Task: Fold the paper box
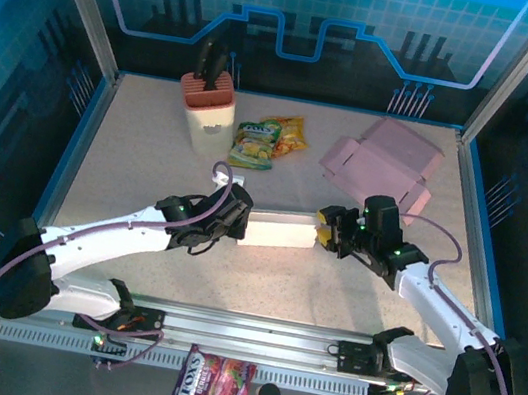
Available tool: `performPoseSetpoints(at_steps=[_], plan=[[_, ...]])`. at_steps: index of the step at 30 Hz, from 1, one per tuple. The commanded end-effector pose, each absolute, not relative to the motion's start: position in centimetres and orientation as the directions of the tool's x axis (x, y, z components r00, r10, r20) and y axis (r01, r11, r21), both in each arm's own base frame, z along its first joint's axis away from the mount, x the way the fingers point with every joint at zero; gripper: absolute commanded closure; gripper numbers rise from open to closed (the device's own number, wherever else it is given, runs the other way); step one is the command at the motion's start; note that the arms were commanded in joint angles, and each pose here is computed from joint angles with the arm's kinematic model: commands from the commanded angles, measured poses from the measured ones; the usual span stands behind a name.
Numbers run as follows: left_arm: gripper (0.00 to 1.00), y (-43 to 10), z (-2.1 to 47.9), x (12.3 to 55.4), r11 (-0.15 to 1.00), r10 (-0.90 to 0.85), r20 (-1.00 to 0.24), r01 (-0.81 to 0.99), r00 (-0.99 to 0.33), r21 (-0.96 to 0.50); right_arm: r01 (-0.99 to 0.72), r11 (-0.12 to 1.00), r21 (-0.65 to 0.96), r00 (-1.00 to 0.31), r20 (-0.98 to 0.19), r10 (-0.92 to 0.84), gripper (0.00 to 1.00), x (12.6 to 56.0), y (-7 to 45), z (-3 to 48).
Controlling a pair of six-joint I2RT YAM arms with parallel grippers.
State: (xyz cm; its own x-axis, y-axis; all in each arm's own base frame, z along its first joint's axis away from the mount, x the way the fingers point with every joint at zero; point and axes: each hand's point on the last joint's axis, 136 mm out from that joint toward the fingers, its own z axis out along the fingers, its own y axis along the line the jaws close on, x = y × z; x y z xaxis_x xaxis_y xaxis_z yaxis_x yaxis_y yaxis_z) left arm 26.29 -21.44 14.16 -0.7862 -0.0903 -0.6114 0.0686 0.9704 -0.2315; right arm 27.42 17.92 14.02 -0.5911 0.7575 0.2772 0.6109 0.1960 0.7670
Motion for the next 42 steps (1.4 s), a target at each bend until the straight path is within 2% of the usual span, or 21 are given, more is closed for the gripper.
performPoseSetpoints(at_steps=[1,4,11,16,22,27,34,42], plan=[[1.0,-20.0,10.5,23.1,0.984,-0.018,-0.482,0.068,-0.876,-0.162,0.639,0.197,0.743,-0.571,0.288,0.769,0.6,27.0,17.3,12.6],[0.98,-20.2,10.8,22.9,0.982,-0.025,-0.477,0.068,-0.878,-0.176,0.645,0.206,0.736,-0.571,0.284,0.77,0.61,26.9,17.1,12.2],[0.64,-20.6,13.2,22.2,0.955,-0.114,-0.473,0.034,-0.874,-0.293,0.663,0.215,0.717,-0.565,0.29,0.773,0.64,26.5,16.9,11.4],[0.5,-20.5,16.0,22.1,0.899,-0.256,-0.441,-0.044,-0.86,-0.436,0.668,0.22,0.71,-0.564,0.292,0.772,0.65,26.4,16.8,11.2],[0.49,-19.6,16.7,23.5,0.77,-0.461,-0.288,-0.218,-0.839,-0.599,0.668,0.228,0.709,-0.571,0.291,0.767,0.66,26.4,16.9,11.2],[0.52,-20.6,16.5,24.7,0.683,-0.528,-0.169,-0.298,-0.832,-0.667,0.665,0.232,0.71,-0.576,0.289,0.765,0.66,26.5,17.0,11.4],[0.55,-21.3,15.1,24.9,0.661,-0.541,-0.091,-0.356,-0.836,-0.66,0.667,0.231,0.709,-0.572,0.289,0.767,0.67,26.3,16.9,11.3],[0.57,-21.0,15.1,25.5,0.631,-0.572,-0.08,-0.376,-0.816,-0.678,0.667,0.233,0.708,-0.575,0.289,0.765,0.67,26.1,16.9,11.1]])
